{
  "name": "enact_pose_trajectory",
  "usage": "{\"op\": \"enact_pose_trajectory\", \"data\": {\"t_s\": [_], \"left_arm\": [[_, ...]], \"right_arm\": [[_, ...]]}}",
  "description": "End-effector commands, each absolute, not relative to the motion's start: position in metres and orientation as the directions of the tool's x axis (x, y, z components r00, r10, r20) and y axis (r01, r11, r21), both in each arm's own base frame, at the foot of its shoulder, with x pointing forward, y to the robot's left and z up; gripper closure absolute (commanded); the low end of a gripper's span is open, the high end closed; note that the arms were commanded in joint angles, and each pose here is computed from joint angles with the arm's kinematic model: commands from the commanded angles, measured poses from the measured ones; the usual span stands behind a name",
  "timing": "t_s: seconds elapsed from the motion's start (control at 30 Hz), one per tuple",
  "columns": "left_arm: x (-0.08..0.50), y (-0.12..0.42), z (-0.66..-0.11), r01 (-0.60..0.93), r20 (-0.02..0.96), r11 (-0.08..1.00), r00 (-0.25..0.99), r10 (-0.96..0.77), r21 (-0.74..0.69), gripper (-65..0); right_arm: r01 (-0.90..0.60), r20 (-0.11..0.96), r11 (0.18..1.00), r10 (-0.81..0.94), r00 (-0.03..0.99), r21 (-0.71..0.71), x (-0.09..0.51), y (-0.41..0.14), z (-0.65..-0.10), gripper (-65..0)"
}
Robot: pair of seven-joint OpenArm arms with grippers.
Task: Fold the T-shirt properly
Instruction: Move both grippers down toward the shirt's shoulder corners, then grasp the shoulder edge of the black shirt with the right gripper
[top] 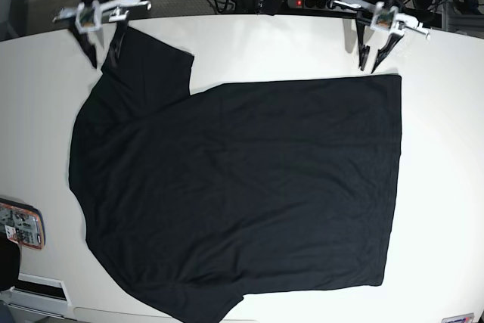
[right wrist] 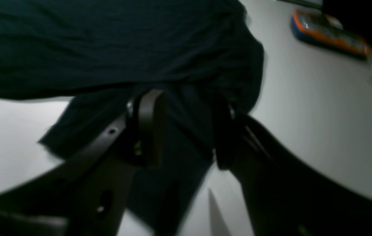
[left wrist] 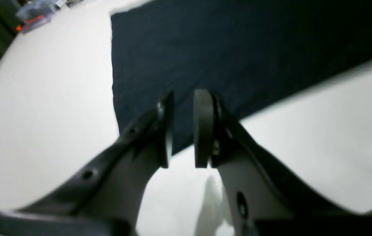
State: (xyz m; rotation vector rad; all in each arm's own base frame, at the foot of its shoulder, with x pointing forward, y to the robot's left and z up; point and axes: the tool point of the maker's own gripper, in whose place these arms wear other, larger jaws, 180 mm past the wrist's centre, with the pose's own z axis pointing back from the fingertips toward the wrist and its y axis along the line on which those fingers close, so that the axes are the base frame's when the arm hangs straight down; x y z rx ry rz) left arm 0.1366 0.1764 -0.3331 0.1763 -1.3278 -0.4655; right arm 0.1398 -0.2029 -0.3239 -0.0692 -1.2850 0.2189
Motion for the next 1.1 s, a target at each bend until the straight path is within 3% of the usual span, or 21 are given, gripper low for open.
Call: {"op": "enact_pose_trajectory", "data": {"t_s": [0.0, 0.3, 0.47, 0.6, 0.8, 0.97, 1.07], "left_arm": [[0.134, 0.179, -0.324, 0.217, 0.866, 0.871, 0.151, -0.477, 0.442, -10.8], [0.131, 0.182, -0.299, 0.23, 0.707, 0.711, 0.117, -0.698, 0.664, -10.8], [0.136, 0.182, -0.292, 0.217, 0.702, 0.703, 0.094, -0.706, 0.677, -10.8], [0.152, 0.184, -0.283, 0.197, 0.692, 0.684, 0.039, -0.721, 0.702, -10.8], [0.171, 0.19, -0.271, 0.19, 0.655, 0.638, -0.036, -0.755, 0.746, -10.8], [0.181, 0.198, -0.263, 0.208, 0.603, 0.577, -0.091, -0.792, 0.79, -10.8], [0.184, 0.202, -0.259, 0.222, 0.575, 0.542, -0.118, -0.81, 0.81, -10.8]], "right_arm": [[-0.147, 0.936, 0.971, 0.221, 0.273, -0.186, 0.14, -0.204, -0.32, -22.9], [-0.323, 0.766, 0.892, 0.44, 0.468, -0.315, 0.143, -0.234, -0.343, -23.1], [-0.354, 0.702, 0.871, 0.485, 0.521, -0.34, 0.14, -0.243, -0.35, -23.1], [-0.438, 0.591, 0.808, 0.588, 0.552, -0.395, 0.138, -0.251, -0.361, -23.1], [-0.526, 0.446, 0.661, 0.75, 0.488, -0.536, 0.153, -0.244, -0.372, -22.9], [-0.606, 0.248, 0.425, 0.901, 0.357, -0.673, 0.173, -0.219, -0.38, -22.9], [-0.669, 0.157, 0.31, 0.947, 0.281, -0.676, 0.172, -0.193, -0.39, -23.1]]}}
